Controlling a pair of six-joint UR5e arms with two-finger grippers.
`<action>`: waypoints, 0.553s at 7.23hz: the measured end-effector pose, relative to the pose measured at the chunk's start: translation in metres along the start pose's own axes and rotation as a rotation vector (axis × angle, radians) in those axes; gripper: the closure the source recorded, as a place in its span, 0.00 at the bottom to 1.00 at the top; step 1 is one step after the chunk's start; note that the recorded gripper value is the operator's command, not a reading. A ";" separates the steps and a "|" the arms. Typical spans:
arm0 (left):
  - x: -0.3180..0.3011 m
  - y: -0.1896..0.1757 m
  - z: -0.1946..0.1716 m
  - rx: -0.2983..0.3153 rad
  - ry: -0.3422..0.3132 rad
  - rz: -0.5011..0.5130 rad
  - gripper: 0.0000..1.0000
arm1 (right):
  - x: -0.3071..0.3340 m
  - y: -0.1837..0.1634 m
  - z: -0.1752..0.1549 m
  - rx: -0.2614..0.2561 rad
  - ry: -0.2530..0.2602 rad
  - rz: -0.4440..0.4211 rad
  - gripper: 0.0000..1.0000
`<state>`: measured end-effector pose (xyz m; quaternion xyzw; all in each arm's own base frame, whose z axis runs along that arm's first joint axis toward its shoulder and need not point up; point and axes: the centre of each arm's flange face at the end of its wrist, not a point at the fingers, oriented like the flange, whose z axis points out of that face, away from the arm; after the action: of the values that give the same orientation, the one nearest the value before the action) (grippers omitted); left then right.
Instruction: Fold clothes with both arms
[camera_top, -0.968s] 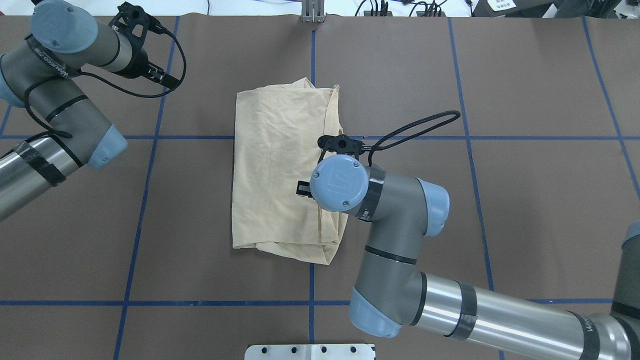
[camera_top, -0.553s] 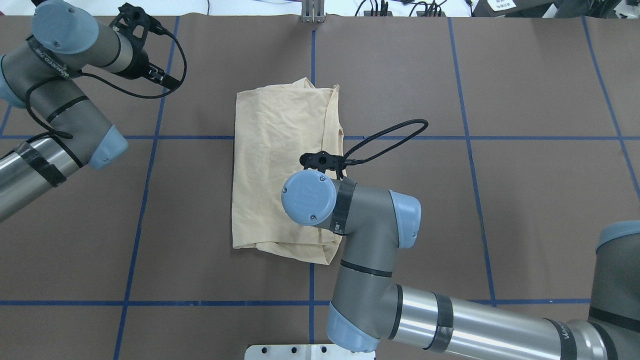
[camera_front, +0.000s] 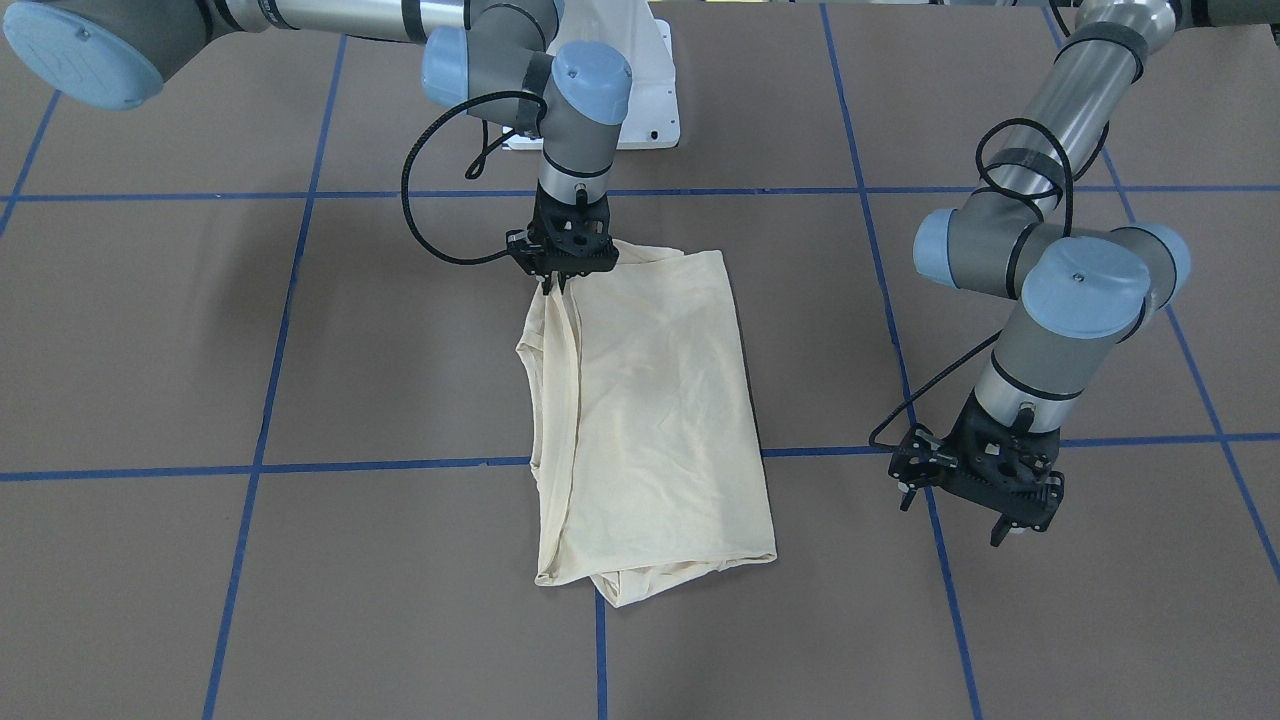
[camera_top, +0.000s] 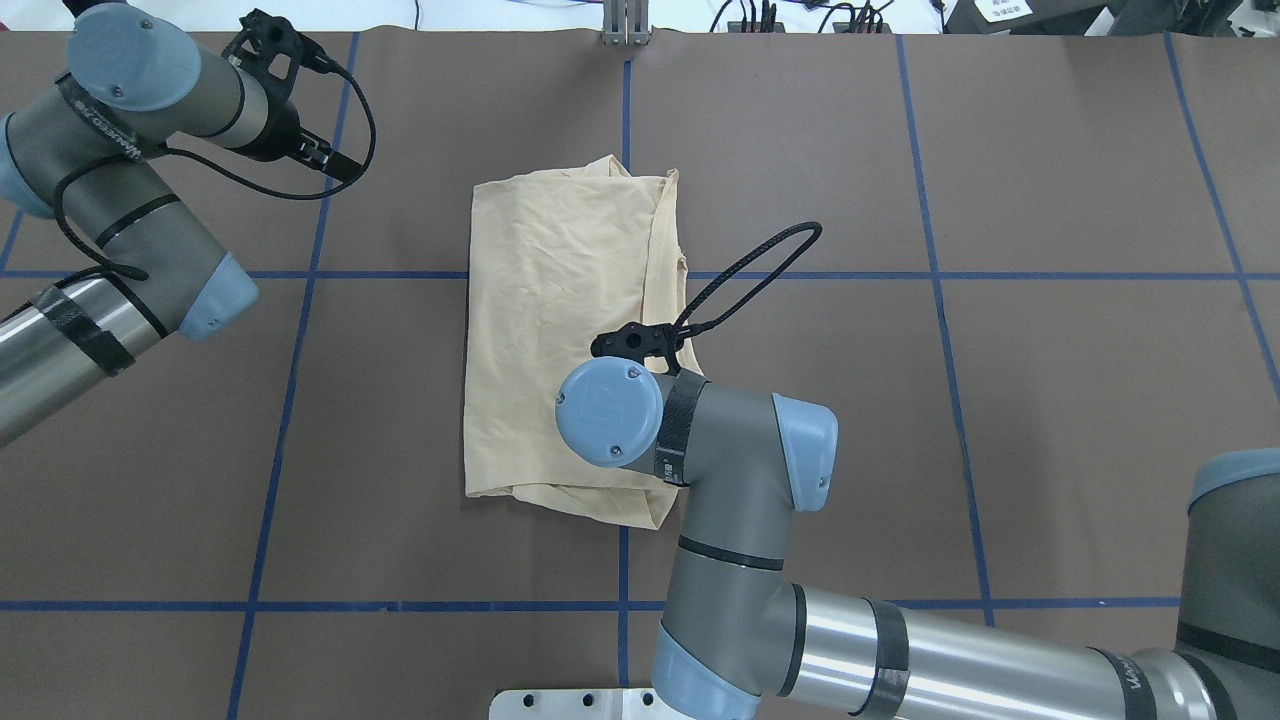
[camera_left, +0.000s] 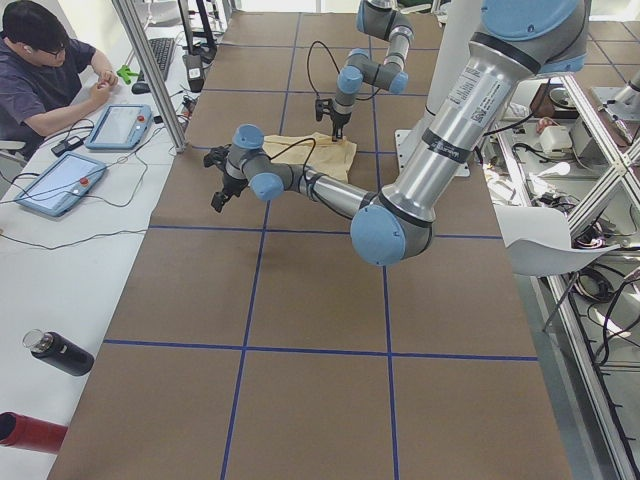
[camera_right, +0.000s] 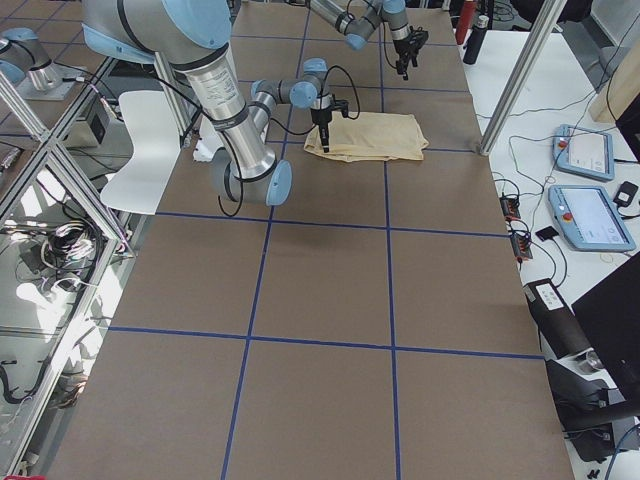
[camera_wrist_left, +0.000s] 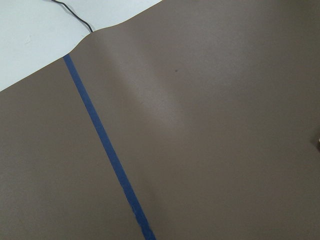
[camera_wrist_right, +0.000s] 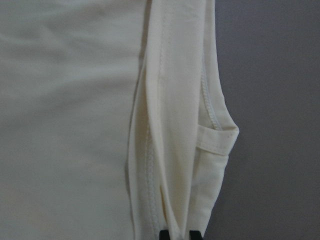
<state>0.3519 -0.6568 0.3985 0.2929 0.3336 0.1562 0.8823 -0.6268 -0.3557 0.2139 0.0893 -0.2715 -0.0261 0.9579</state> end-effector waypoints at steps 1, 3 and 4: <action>0.000 0.000 0.000 0.000 0.000 -0.002 0.00 | 0.014 0.002 -0.004 -0.002 0.013 -0.033 0.79; 0.002 0.000 0.000 0.000 0.002 -0.016 0.00 | 0.071 0.022 0.007 -0.004 0.035 -0.058 0.70; 0.002 0.000 0.000 0.000 0.002 -0.019 0.00 | 0.092 0.033 0.008 -0.003 0.038 -0.062 0.17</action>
<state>0.3535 -0.6558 0.3981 0.2897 0.3374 0.1481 0.8833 -0.5530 -0.3338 0.2738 0.0969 -0.2502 -0.0543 0.9618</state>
